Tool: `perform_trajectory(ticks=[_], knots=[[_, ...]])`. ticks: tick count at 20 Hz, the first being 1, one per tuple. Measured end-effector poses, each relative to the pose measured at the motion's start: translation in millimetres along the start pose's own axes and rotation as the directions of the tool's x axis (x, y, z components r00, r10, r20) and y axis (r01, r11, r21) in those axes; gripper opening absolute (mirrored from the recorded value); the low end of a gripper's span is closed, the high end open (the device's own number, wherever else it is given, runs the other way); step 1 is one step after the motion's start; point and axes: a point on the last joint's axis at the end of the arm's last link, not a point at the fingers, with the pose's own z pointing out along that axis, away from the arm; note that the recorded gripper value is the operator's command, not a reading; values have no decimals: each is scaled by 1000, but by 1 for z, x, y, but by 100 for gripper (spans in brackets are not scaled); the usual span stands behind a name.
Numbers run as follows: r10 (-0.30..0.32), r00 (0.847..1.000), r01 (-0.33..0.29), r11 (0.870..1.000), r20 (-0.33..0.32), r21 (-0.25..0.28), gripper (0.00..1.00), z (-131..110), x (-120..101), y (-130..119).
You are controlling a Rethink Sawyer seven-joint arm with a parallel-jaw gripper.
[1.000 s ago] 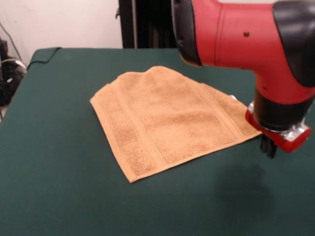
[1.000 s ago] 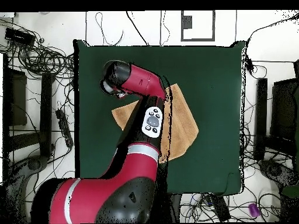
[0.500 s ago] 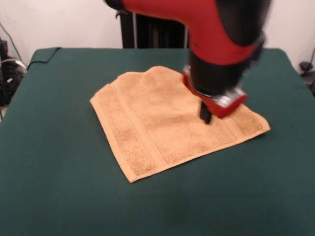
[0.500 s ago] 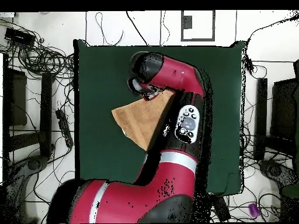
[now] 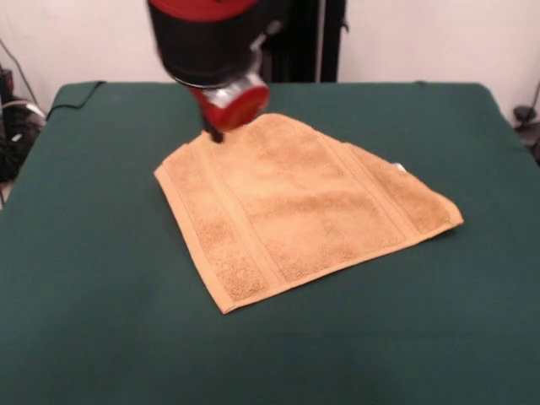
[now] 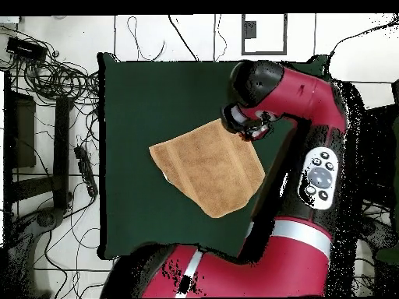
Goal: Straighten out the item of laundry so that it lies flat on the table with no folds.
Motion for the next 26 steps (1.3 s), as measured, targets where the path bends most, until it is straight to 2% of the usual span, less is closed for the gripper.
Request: perform_trajectory(ticks=[5,8,16,26], knots=[[-31,999,30,999,28,10,0,-7,-19,-19],[-47,998,47,999,32,7,0,-9,-19,-18],[-84,996,85,996,29,-35,0,-8,-8,2],[-112,991,119,988,71,-96,0,-6,-4,25]])
